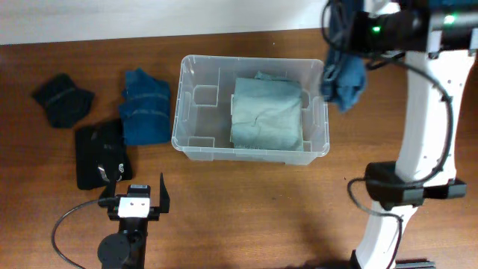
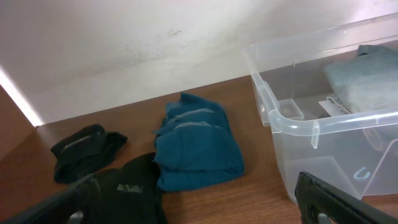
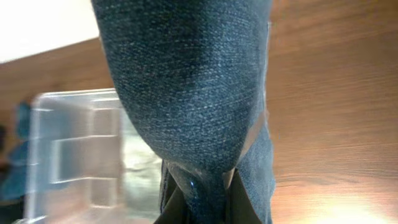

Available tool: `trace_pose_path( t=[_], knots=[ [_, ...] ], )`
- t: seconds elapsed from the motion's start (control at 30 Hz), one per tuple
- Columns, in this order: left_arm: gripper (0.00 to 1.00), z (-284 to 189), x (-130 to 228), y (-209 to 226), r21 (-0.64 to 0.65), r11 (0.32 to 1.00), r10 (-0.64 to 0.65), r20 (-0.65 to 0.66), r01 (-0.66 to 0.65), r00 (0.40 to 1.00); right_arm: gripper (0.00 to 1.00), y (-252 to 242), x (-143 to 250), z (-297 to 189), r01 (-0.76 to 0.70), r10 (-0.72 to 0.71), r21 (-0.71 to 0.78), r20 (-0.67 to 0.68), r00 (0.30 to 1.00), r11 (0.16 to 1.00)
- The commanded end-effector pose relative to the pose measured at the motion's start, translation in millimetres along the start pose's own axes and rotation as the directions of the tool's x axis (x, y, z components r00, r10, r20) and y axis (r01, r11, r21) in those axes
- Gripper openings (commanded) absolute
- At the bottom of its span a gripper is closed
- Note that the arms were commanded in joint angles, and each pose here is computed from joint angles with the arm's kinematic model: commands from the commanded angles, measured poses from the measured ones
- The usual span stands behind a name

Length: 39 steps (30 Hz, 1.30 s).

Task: Pack container
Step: 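Carry dark-blue jeans with right gripper onto the light jeans in bin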

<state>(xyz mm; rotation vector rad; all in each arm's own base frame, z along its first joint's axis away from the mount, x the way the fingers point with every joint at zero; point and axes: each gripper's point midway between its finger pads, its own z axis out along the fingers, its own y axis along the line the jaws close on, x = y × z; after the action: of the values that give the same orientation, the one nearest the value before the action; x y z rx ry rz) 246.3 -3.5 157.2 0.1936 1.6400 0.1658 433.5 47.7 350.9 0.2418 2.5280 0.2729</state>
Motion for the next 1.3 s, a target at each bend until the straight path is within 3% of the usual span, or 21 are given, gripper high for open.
trace_pose_path(
  t=[0.0,0.33,0.63,0.93,1.07,1.27],
  knots=[
    [1.00,-0.3,1.2,0.5,-0.001,1.000,0.008,-0.003,-0.008,1.000,0.04,21.9,1.9,-37.1,-0.076,0.073,0.020,0.108,0.991,0.997],
    [0.99,-0.3,1.2,0.5,-0.001,1.000,0.008,-0.003,-0.008,1.000,0.04,66.6,44.6,-3.9,-0.035,0.036,0.085,-0.009,0.999,0.996],
    [0.99,-0.3,1.2,0.5,-0.001,1.000,0.008,-0.003,-0.008,1.000,0.04,43.4,98.6,55.1,0.005,0.059,0.271,-0.230,0.971,0.963],
    [0.99,-0.3,1.2,0.5,-0.001,1.000,0.008,-0.003,-0.008,1.000,0.05,22.6,118.0,85.7,0.047,0.066,0.374,-0.283,0.957,0.926],
    [0.99,-0.3,1.2,0.5,-0.001,1.000,0.008,-0.003,-0.008,1.000,0.28,37.0,122.0,95.3,0.091,0.006,0.289,-0.320,0.947,0.953],
    [0.99,-0.3,1.2,0.4,-0.001,1.000,0.008,-0.003,-0.008,1.000,0.68,89.6,126.6,100.9,0.221,-0.206,0.004,-0.344,0.916,0.975]
  ],
)
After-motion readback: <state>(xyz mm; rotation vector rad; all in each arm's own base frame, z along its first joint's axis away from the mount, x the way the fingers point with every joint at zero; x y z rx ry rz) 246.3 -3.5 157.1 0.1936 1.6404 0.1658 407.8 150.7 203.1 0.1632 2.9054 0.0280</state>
